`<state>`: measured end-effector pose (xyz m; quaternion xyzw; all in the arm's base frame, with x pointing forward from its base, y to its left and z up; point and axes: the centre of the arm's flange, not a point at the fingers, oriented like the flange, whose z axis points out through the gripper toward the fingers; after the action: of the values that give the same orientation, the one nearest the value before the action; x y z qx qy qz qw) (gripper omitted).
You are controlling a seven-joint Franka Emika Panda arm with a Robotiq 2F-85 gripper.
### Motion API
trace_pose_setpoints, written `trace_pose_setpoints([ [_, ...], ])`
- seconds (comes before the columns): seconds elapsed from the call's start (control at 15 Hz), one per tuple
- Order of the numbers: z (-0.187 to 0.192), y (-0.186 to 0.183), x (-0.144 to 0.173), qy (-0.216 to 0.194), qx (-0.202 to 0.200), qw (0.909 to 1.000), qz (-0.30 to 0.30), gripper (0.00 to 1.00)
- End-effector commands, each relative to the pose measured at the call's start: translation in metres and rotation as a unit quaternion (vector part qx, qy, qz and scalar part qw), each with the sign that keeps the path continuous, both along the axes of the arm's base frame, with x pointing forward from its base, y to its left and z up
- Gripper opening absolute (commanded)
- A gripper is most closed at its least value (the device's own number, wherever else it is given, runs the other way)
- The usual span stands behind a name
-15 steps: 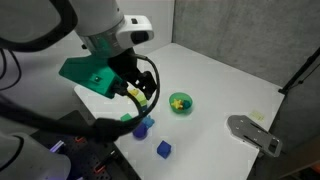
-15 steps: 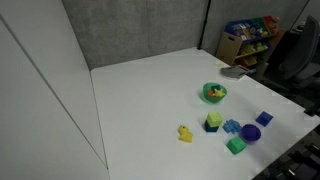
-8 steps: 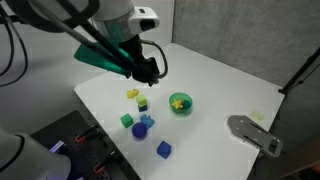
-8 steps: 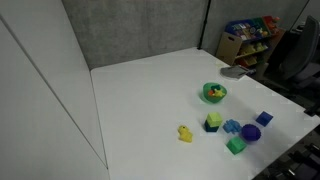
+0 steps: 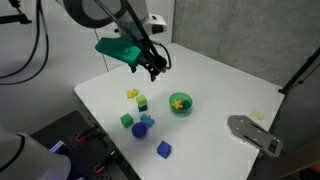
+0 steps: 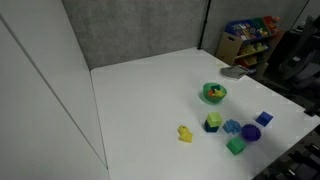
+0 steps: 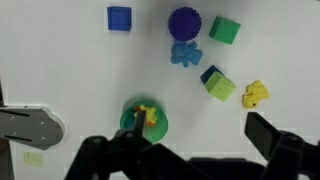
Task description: Put the yellow block in the bowl
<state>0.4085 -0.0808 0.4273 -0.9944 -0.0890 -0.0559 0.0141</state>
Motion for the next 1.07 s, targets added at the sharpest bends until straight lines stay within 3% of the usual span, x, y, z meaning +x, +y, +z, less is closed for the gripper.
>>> trace_pose_setpoints([
  [0.0, -0.024, 0.018, 0.029, 0.023, 0.011, 0.9993, -0.029, 1.0],
  [0.6, -0.106, 0.071, 0.058, 0.064, 0.026, 0.9878, -0.139, 1.0],
  [1.0, -0.124, 0.078, 0.051, 0.081, 0.024, 0.9864, -0.141, 1.0],
])
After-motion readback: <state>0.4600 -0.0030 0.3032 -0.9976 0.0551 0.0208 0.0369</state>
